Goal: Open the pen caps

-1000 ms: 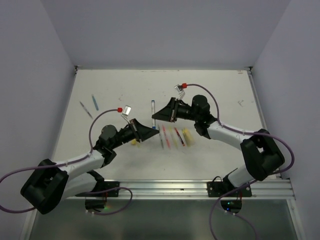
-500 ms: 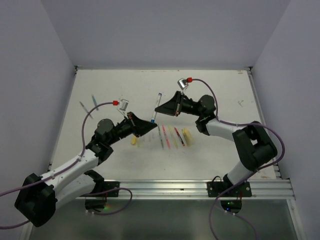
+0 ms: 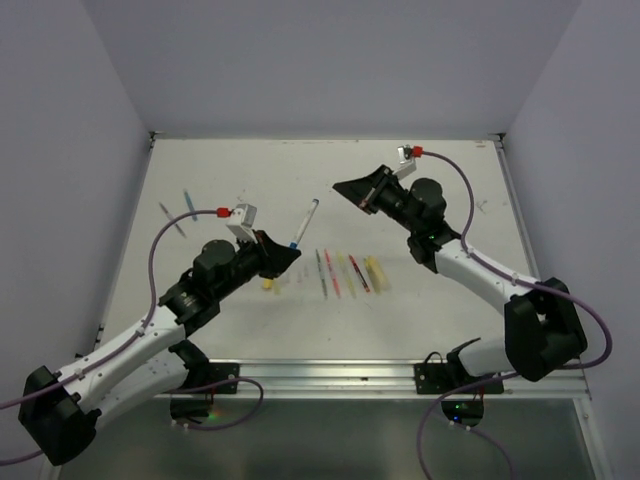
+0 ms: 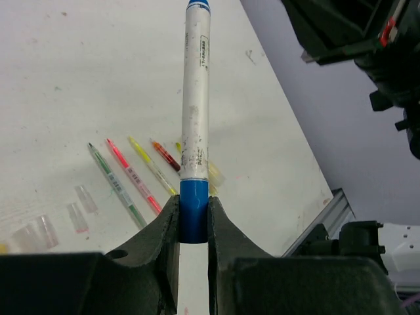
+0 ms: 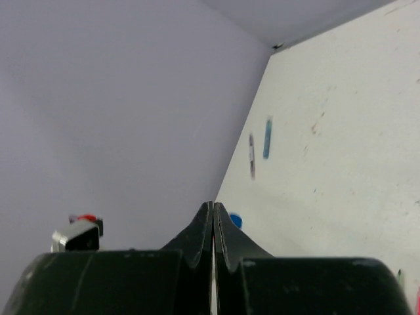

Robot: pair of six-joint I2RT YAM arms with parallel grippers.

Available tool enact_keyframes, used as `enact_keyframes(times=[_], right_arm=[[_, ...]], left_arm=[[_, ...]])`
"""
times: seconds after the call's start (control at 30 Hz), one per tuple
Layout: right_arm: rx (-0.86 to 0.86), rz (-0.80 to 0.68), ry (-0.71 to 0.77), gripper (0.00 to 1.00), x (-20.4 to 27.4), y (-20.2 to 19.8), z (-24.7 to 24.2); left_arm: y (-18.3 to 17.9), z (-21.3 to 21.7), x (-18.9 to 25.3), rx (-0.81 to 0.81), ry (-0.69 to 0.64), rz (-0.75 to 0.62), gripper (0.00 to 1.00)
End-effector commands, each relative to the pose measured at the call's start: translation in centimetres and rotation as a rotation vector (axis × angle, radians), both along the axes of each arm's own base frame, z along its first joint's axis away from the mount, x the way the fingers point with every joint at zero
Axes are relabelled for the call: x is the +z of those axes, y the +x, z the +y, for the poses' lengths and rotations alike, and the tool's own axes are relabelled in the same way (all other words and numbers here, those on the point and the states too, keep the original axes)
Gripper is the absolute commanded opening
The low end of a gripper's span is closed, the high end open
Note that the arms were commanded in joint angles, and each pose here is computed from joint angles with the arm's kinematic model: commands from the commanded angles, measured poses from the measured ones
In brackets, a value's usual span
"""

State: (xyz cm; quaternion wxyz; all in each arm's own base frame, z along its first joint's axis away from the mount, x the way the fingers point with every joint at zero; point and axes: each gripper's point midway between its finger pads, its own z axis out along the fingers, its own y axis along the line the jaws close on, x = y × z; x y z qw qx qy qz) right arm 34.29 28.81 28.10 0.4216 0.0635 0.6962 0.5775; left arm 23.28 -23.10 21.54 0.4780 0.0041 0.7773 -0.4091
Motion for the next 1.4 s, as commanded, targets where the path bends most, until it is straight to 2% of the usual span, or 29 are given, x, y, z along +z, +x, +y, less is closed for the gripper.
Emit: enact_keyframes(times=[0.0, 0.1, 0.13, 0.17, 0.2, 0.3, 0.63, 0.73, 0.83, 0.9, 0.93, 1.13, 1.37], right_arm=[[-0.143, -0.026, 0.029, 0.0, 2.1, 2.8, -1.1], [-0.07, 0.002, 0.01, 0.0, 2.0, 2.7, 0.2], [0.002, 0.007, 0.001, 0.03, 1.8, 1.8, 1.0], [0.026, 0.037, -0.022, 0.14, 1.1, 1.5, 1.2], [0.044, 0.04, -0.036, 0.31, 0.8, 1.0, 1.3], [0.049, 0.08, -0.076, 0.43, -1.6, -0.6, 1.0], [0.208, 0.093, -0.077, 0.47, -3.6, -4.7, 5.9], [0.246, 0.086, -0.054, 0.46, -3.2, -5.2, 7.8], [0.271, 0.098, -0.035, 0.4, -3.8, -5.4, 9.4], [0.263, 0.118, -0.027, 0.17, -4.7, -5.0, 9.8], [0.25, 0.106, -0.014, 0.0, -4.7, -4.7, 9.8], [0.093, -0.012, 0.047, 0.0, -3.2, -1.3, 7.9], [-0.116, -0.023, 0.154, 0.0, -2.2, 5.2, 3.4]], left_arm=[[-0.9, -1.6, 0.1, -0.114, -0.026, -0.057, 0.0], [-0.8, -1.5, -0.1, -0.105, -0.005, -0.037, 0.0], [-0.5, -1.3, 0.2, -0.09, 0.002, -0.049, 0.0], [-0.5, -1.1, 0.7, -0.081, 0.0, -0.059, 0.0], [-0.3, -0.9, 0.8, -0.069, 0.0, -0.065, 0.0], [0.2, -0.8, 1.6, -0.048, 0.001, -0.086, 0.0], [1.5, -1.9, 2.7, -0.049, -0.005, -0.106, 0.0], [1.5, -2.3, 2.7, -0.066, -0.009, -0.098, 0.0], [1.2, -3.0, 3.2, -0.106, -0.035, -0.106, 0.0], [0.4, -3.9, 4.0, -0.171, -0.07, -0.117, 0.0], [0.1, -4.4, 4.2, -0.2, -0.083, -0.12, 0.0], [-3.3, -6.4, 5.9, -0.423, -0.195, -0.155, 0.0], [-5.1, -6.2, 5.7, -0.483, -0.233, -0.149, 0.0]])
